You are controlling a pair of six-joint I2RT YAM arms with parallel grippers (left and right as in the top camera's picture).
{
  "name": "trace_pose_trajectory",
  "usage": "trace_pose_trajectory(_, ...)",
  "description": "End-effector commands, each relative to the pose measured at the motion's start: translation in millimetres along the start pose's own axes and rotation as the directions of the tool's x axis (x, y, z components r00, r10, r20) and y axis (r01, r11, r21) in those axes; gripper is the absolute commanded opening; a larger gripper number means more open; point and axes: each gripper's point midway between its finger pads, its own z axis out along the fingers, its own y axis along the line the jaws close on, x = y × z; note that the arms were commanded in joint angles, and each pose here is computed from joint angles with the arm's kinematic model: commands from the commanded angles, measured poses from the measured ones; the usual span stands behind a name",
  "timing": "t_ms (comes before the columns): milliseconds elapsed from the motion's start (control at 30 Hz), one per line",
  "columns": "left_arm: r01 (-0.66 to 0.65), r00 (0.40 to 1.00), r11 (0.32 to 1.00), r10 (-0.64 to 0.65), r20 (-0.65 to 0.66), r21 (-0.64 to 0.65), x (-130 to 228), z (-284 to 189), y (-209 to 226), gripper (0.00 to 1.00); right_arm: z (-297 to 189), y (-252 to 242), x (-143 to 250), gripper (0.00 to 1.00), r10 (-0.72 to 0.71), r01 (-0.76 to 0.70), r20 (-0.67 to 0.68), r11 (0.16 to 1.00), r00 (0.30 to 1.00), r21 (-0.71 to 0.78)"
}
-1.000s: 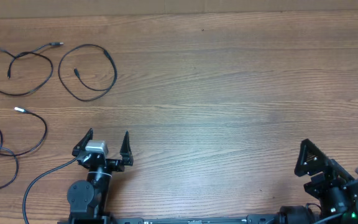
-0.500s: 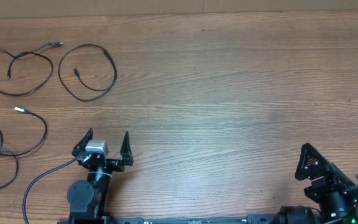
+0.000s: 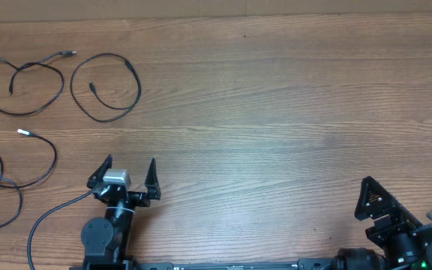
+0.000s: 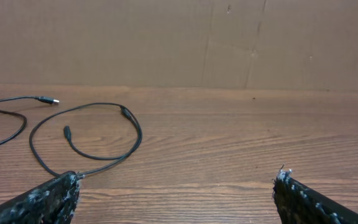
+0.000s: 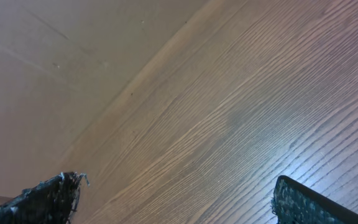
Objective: Untangle cables
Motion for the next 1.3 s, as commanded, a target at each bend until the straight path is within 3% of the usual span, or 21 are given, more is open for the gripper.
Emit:
trace_pose_trajectory(0, -0.015, 1.000, 1.000, 0.015, 0.002, 0.014, 1.6, 0.1, -2.5, 0.99, -0.6, -3.4, -2.1, 1.00, 0.000, 0.000, 0.019, 1.000, 1.000, 0.013)
trace_pose_trajectory(233, -0.015, 1.000, 1.000, 0.015, 0.002, 0.014, 1.6, 0.1, -2.5, 1.00, -7.5, -20.9, -11.0, 1.00, -0.015, 0.006, 0.095, 0.996, 0.995, 0.091)
trace_pose_trajectory(733, -0.015, 1.000, 1.000, 0.015, 0.002, 0.014, 1.6, 0.1, -2.5, 1.00, -46.9, -1.0, -28.3, 1.00, -0.025, 0.063, 0.306, 0.991, 0.952, -0.115)
trace_pose_trajectory(933, -0.015, 1.000, 1.000, 0.015, 0.002, 0.014, 1.6, 0.1, -2.5, 1.00, -12.7, 22.9, -50.4, 1.00, -0.004, 0.097, 0.409, 0.973, 0.913, -0.208)
trace_pose_trajectory(1267, -0.015, 1.000, 1.000, 0.015, 0.002, 0.014, 1.6, 0.1, -2.6, 1.00, 63.2, 34.0, -24.2, 1.00, -0.007, 0.148, 0.377, 0.927, 0.926, -0.346)
